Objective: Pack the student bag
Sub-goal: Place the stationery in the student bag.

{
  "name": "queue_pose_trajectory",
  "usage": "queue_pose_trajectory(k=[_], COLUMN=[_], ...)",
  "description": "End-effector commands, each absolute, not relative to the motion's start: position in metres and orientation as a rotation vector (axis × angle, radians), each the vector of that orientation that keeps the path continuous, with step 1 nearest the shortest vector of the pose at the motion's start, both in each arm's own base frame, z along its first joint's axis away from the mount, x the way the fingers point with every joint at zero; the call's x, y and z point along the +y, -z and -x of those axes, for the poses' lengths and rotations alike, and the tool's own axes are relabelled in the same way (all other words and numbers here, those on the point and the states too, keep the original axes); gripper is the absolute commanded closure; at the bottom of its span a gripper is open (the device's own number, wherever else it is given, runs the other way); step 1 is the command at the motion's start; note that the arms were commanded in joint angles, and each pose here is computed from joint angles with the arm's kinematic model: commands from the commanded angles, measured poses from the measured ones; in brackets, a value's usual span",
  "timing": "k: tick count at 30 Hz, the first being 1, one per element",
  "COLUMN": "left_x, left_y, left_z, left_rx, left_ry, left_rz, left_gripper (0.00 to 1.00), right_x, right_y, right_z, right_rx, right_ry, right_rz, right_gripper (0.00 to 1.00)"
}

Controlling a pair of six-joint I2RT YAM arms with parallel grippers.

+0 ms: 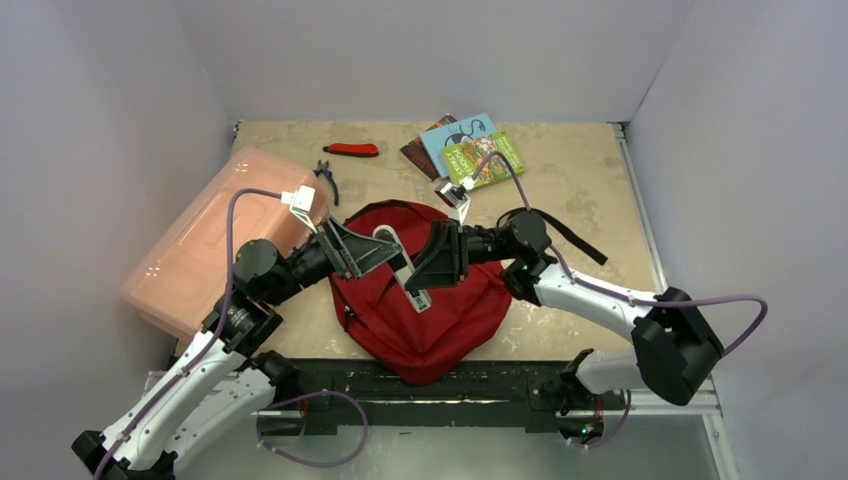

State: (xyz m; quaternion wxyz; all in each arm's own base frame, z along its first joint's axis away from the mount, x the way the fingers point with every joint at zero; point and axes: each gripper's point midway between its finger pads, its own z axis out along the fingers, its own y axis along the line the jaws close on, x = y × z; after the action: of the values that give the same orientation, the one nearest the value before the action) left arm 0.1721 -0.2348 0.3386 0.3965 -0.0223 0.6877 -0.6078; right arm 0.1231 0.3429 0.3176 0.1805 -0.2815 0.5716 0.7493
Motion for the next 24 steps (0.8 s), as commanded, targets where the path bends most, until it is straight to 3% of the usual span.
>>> queue_pose_trajectory(k=[1,7,14,16,20,23,24], left_x=[-0.235,-0.237,-0.226,-0.223,-0.216,-0.211,-0.209], left_y=[-0.343,-0.347,-0.352,-0.355,-0.355,-0.349,-0.346], left_z=[-0.172,-0.168,-0.168,-0.168,-0.172,-0.175,-0.177], left_rx=[1.706,1.679,1.632,1.625,1.647,1.707,1.727], left_ry=[1.568,1.6,1.548,1.515,1.413,1.305,1.264], left_rz=[0.059,0.032,0.041,0.031,0.013,-0.021,-0.035], left_gripper=[0.17,0.19,0.34,0.44,0.76,0.91,0.97], right_x=[0.343,0.354,0.359,0.359,0.364,0.369,0.371], right_y=[-0.366,-0.374,-0.369,-0.367,-0.36,-0.353,-0.349], right_z=[-0.123,-0.137,-0.133,-0.132,-0.128,-0.128,-0.13], right_rx=[1.381,1.348,1.35,1.358,1.4,1.456,1.478], right_ry=[-2.129,-2.147,-2.178,-2.182,-2.161,-2.104,-2.071], right_rz=[0.788,0.643,0.646,0.646,0.671,0.688,0.692], right_gripper=[1.0,1.0,1.0,1.0,1.0,1.0,0.92])
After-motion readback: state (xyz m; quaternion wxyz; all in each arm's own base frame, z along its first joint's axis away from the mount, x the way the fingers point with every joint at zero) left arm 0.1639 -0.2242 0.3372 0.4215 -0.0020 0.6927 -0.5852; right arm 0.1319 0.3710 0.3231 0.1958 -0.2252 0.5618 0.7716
